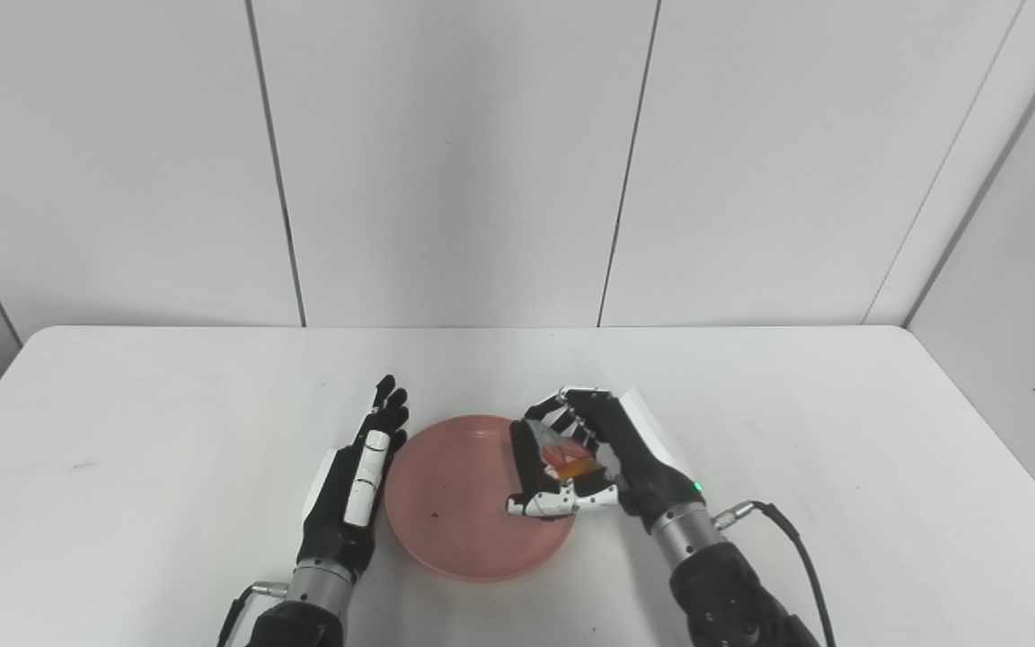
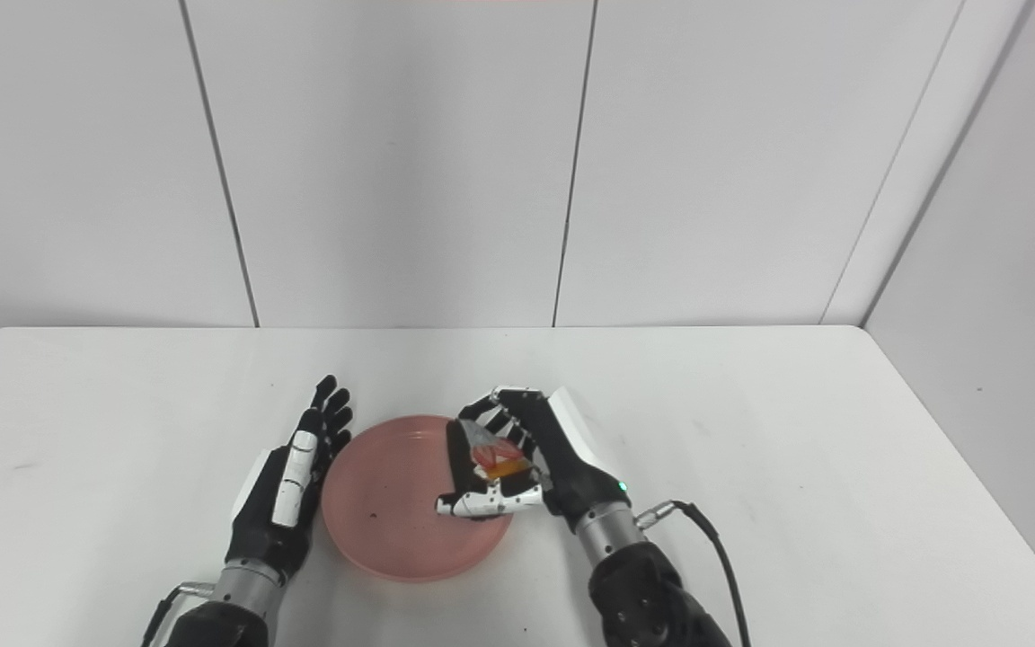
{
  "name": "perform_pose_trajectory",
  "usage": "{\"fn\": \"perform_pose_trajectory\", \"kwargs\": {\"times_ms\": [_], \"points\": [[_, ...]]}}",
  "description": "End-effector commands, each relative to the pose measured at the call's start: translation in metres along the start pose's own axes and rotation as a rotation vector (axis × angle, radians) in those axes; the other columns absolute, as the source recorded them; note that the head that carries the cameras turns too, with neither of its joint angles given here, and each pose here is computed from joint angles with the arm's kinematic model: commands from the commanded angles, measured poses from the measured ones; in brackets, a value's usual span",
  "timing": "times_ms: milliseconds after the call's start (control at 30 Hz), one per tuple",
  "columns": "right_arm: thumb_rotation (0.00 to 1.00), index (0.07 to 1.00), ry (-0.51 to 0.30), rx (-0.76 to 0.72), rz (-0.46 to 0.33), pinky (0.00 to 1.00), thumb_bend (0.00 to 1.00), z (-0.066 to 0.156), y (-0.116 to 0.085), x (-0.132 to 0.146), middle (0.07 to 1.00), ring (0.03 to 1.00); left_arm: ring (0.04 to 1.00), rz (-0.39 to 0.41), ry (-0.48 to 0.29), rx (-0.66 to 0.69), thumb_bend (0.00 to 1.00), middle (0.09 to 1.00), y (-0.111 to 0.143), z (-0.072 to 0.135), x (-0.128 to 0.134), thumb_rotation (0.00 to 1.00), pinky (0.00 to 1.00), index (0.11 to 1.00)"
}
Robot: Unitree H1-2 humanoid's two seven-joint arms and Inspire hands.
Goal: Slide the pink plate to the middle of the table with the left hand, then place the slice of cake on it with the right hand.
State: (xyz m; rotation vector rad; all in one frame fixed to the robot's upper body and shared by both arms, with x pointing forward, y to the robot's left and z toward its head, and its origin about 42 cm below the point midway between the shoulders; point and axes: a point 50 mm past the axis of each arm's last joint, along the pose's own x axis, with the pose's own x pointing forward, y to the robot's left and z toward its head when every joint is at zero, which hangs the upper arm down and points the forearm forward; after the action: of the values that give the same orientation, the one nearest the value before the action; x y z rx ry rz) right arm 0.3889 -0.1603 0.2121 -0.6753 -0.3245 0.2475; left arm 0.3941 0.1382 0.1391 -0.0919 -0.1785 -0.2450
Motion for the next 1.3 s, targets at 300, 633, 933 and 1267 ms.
{"fn": "perform_pose_trajectory", "kwargs": {"times_ms": [300, 633, 933, 1267], "points": [[0.0, 0.479, -0.132, -0.186, 0.027, 0.12, 0.52, 0.018, 0.013, 0.043, 0.467, 0.175, 1.0, 0.009, 0.047, -0.035, 0.71, 1.0, -0.018, -0.018, -0.011, 1.0, 1.0, 1.0], [0.0, 0.49, -0.118, -0.286, 0.084, 0.17, 0.52, 0.005, 0.02, 0.053, 0.421, 0.245, 1.0, 0.01, 0.018, -0.026, 0.7, 1.0, -0.027, -0.019, -0.006, 1.0, 1.0, 1.0], [0.0, 0.533, -0.107, -0.357, 0.091, 0.34, 0.52, -0.005, 0.015, 0.045, 0.435, 0.437, 1.0, 0.029, 0.009, -0.017, 0.71, 1.0, -0.029, -0.018, -0.006, 1.0, 1.0, 1.0], [0.46, 0.928, -0.158, -0.143, 0.165, 0.75, 0.66, 0.001, -0.009, 0.025, 0.918, 0.897, 1.0, 0.014, 0.006, 0.004, 0.7, 1.0, -0.025, -0.017, -0.008, 1.0, 1.0, 1.0]]}}
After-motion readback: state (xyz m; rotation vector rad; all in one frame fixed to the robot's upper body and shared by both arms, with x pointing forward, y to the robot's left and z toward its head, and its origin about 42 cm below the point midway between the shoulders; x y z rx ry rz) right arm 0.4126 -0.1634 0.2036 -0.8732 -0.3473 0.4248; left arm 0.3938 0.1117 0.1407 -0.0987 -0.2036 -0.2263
